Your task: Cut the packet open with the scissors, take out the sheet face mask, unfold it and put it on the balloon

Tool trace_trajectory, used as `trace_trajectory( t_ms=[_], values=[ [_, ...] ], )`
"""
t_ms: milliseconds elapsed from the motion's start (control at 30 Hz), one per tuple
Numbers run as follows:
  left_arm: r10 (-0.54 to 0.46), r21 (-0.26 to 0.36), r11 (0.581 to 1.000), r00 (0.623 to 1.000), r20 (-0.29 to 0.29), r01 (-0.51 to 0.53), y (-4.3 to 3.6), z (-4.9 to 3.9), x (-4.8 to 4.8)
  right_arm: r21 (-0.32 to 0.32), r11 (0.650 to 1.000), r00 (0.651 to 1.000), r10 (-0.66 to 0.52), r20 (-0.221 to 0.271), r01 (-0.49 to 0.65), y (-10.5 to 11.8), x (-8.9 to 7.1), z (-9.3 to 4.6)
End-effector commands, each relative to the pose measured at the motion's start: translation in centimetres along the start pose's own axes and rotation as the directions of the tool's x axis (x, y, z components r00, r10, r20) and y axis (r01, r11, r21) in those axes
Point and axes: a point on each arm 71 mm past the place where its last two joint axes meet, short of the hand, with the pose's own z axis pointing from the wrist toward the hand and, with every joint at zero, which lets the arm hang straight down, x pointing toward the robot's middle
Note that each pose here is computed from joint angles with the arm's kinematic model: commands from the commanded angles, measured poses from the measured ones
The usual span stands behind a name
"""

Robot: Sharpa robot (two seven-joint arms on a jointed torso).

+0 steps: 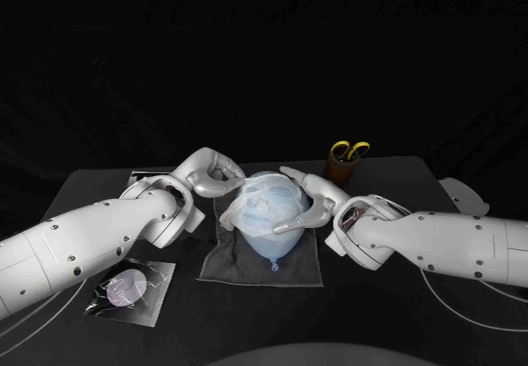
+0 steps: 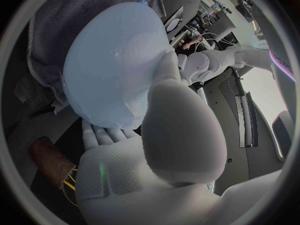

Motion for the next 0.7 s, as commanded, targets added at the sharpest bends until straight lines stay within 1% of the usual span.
trace_trajectory(
  t_ms=[33,233,333,500,700],
  values=[
    [-0.008,0.018,1.000,0.999,0.049,0.007,-0.22,0.17,-0.30,0.021,1.000,0.998,-0.004,-0.060,0.006,-0.3,0.9,-0.2],
    [0.011,0.016,1.000,0.998,0.066,-0.012,-0.04,0.51,-0.43,0.019,1.000,0.998,-0.006,-0.061,0.007,-0.3,1.0,-0.2],
    [0.027,0.010,1.000,0.997,0.071,-0.028,0.22,0.77,-0.58,0.019,1.000,0.998,-0.007,-0.062,0.008,-0.3,1.0,-0.2],
    [0.053,-0.001,0.999,0.996,0.072,-0.053,0.66,1.13,-0.77,0.019,1.000,0.998,-0.008,-0.062,0.010,-0.3,1.0,-0.2],
    [0.073,-0.012,0.997,0.996,0.060,-0.072,0.94,1.42,-0.79,0.022,1.000,0.998,-0.010,-0.061,0.011,-0.3,1.0,-0.2]
  ],
)
